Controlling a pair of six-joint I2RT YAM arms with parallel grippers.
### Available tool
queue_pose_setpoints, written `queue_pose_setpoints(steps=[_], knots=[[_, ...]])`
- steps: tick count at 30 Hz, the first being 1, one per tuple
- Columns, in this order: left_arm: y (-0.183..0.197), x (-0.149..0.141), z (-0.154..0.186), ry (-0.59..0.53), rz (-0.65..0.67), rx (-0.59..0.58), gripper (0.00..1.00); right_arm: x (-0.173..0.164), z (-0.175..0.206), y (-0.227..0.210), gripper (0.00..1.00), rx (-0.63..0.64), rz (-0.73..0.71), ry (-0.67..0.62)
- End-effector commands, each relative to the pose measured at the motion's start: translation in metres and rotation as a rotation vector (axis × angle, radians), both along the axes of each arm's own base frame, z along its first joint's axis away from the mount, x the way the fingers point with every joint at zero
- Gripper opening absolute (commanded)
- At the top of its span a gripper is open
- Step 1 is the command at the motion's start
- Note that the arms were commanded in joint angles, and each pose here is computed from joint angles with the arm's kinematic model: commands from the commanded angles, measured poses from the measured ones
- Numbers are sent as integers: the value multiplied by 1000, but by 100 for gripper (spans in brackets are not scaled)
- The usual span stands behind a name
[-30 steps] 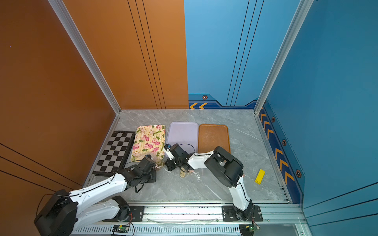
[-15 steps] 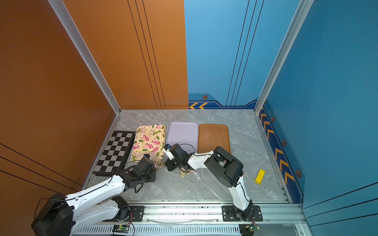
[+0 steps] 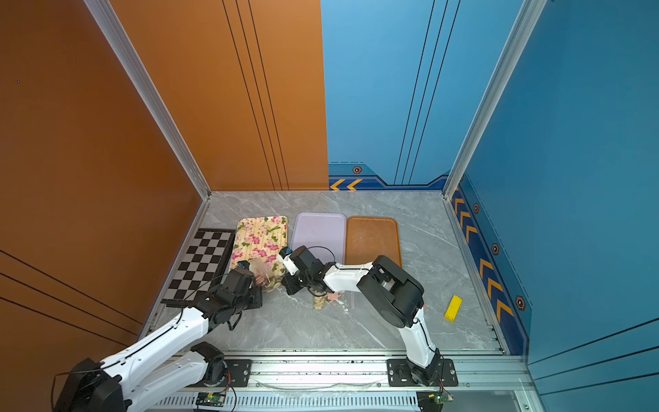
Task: Pour cookies out of the ziploc bag
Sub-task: 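Pour the cookies out of the ziploc bag onto the tray.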
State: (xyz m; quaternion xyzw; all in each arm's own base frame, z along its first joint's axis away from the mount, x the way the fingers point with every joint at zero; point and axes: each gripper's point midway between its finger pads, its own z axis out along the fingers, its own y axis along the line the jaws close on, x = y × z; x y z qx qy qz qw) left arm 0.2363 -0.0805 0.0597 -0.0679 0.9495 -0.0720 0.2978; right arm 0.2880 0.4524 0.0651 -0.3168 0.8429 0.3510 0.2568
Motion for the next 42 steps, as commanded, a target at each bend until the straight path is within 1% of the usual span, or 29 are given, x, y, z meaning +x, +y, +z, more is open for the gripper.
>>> queue_pose_setpoints(steps=[1, 3, 6, 11, 14, 16, 19, 21, 24, 27, 34, 37, 42], knots=[[-2, 16, 19, -41, -39, -25, 0, 23, 19, 18, 0, 37, 2, -37], [4, 25, 22, -39, -25, -30, 0, 35, 12, 27, 0, 43, -10, -22], [4, 41, 23, -41, -10, -79, 0, 49, 9, 38, 0, 60, -22, -3], [6, 65, 28, -60, -4, -61, 0, 67, 9, 49, 0, 72, -34, 3], [8, 82, 35, -85, 9, -72, 0, 86, 11, 48, 0, 76, -64, -18], [6, 100, 40, -107, 6, -91, 0, 104, 10, 43, 0, 79, -93, -12], [-3, 121, 40, -94, -15, -99, 0, 126, 9, 36, 0, 104, -123, 17], [-8, 135, 41, -97, -22, -103, 0, 140, 17, 34, 0, 114, -138, 11], [-15, 149, 50, -117, -32, -106, 0, 147, 29, 33, 0, 124, -138, -3], [-13, 161, 60, -141, -20, -103, 0, 154, 40, 35, 0, 140, -140, -22], [-13, 193, 66, -156, -8, -115, 0, 172, 60, 50, 0, 173, -144, -50], [-10, 194, 64, -154, 3, -109, 0, 174, 68, 54, 0, 193, -142, -53], [-1, 199, 78, -204, 31, -108, 0, 174, 74, 61, 0, 211, -127, -59]])
